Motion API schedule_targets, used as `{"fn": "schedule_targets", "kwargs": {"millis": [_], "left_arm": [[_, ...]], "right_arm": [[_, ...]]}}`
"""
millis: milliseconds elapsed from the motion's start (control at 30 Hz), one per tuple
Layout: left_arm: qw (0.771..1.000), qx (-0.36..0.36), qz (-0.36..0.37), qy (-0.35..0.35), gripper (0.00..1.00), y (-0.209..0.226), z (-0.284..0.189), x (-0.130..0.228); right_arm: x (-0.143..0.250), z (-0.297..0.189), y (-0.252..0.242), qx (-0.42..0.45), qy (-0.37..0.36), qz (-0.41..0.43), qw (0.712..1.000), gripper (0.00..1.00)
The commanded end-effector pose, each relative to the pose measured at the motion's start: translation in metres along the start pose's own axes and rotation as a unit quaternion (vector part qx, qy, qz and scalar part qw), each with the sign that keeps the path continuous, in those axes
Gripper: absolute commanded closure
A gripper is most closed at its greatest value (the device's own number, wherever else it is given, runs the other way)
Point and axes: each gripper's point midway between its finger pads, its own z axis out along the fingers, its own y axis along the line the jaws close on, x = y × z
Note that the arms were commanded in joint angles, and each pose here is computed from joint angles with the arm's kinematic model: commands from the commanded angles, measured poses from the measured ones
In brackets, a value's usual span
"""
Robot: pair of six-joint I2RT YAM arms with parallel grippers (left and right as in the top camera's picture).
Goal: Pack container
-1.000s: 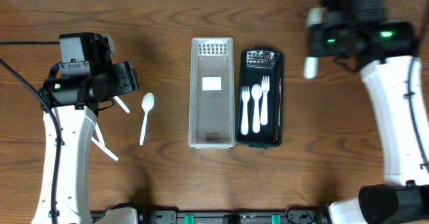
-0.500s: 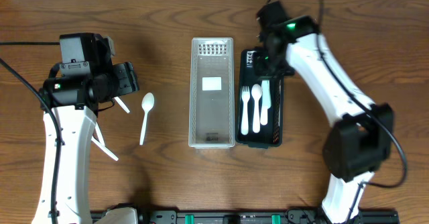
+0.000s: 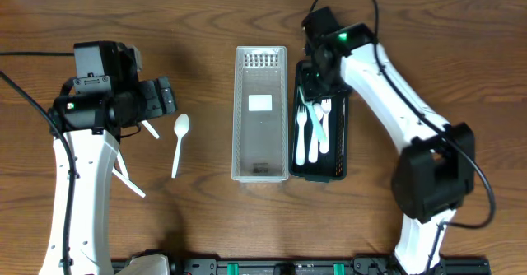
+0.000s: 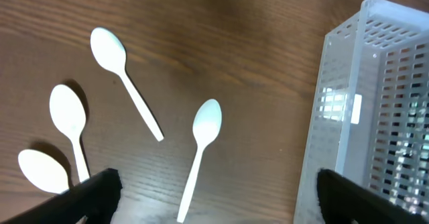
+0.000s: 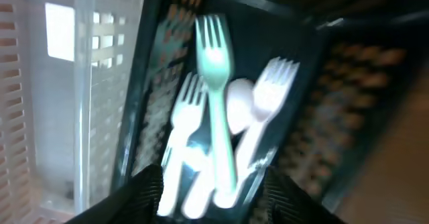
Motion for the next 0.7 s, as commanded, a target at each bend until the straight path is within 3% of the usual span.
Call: {"fn": "schedule_targets", "kwargs": {"millis": [0,100,167,300,667], "left_arm": [[0.999,-0.005,0.051,0.002,0.03,0.002,-0.005,0.000],[0.996,-0.006,0.085,0.007,0.02,0.002,-0.005,0.002],[0.995,-0.006,0.102,0.008,0.00,0.002,-0.003,0.002],[0.990,-0.005,0.134,0.038,0.02,0.005,0.014,0.008],[0.973,-0.004,0.118,0.198,0.02,0.022,0.104,0.054]], "right_arm": [[-0.026,-0.068,-0.041,0.064,-0.105,-0.008,0.992,0.42],[-0.036,-0.116,-0.083,0.118,-0.172,0.027,0.978,0.15],[-0.037,-0.135,-0.097,0.119,-0.195,0.035,0.973,0.10],[-0.032,-0.157,-0.131,0.107,-0.214,0.075,0.968,0.10],[-0.015,-0.152,-0.183,0.114,-0.181,0.124,0.969,0.10]]}}
